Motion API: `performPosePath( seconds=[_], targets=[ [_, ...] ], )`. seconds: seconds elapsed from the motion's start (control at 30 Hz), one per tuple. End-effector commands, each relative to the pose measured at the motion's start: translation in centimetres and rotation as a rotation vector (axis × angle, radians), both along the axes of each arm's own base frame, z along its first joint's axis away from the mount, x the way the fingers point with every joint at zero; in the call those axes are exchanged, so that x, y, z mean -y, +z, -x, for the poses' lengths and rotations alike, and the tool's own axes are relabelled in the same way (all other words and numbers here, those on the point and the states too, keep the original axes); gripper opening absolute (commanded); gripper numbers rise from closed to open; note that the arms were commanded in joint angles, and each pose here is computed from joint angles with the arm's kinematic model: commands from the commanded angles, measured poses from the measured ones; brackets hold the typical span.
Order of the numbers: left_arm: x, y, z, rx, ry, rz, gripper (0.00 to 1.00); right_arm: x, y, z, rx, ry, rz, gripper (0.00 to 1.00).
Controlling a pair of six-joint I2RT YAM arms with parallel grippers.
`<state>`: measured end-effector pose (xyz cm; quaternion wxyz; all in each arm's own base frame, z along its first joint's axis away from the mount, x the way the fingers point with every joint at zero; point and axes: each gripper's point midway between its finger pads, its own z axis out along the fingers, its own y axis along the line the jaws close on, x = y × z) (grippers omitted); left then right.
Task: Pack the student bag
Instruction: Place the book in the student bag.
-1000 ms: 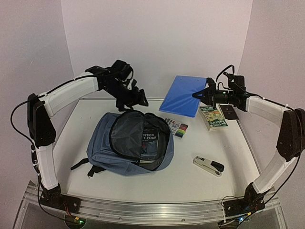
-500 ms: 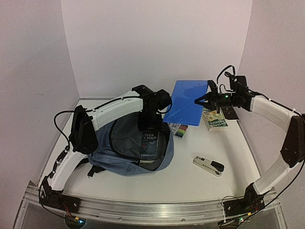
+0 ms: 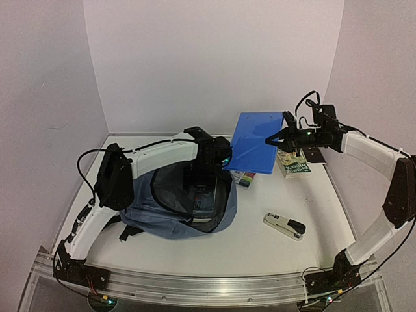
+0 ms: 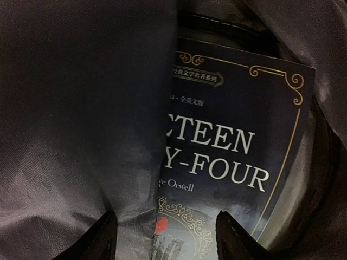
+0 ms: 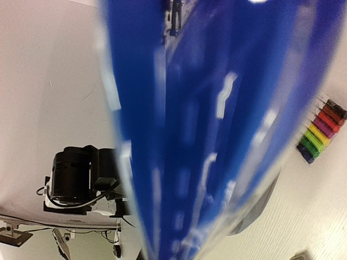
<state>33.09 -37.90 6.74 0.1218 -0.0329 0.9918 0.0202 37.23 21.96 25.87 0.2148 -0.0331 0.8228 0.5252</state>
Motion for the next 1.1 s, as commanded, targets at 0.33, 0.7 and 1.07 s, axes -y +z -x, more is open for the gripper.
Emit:
performPosePath(
  seconds=[0.33, 0.7, 1.07],
  targets=[
    [-10.0, 3.3, 5.7, -0.156, 0.045, -0.347, 0.5, -0.1, 1.4, 0.8, 0.069, 0.025, -0.009, 0.0],
    [-13.3, 9.9, 6.3, -0.061, 0.063, -0.261, 0.99, -0.2, 1.2, 1.1, 0.07, 0.04, -0.007, 0.0],
    [-15.8, 8.7, 7.7, -0.163, 0.082, 0.041, 1.0, -3.5, 2.4, 3.0, 0.118, 0.139, -0.009, 0.0]
  ],
)
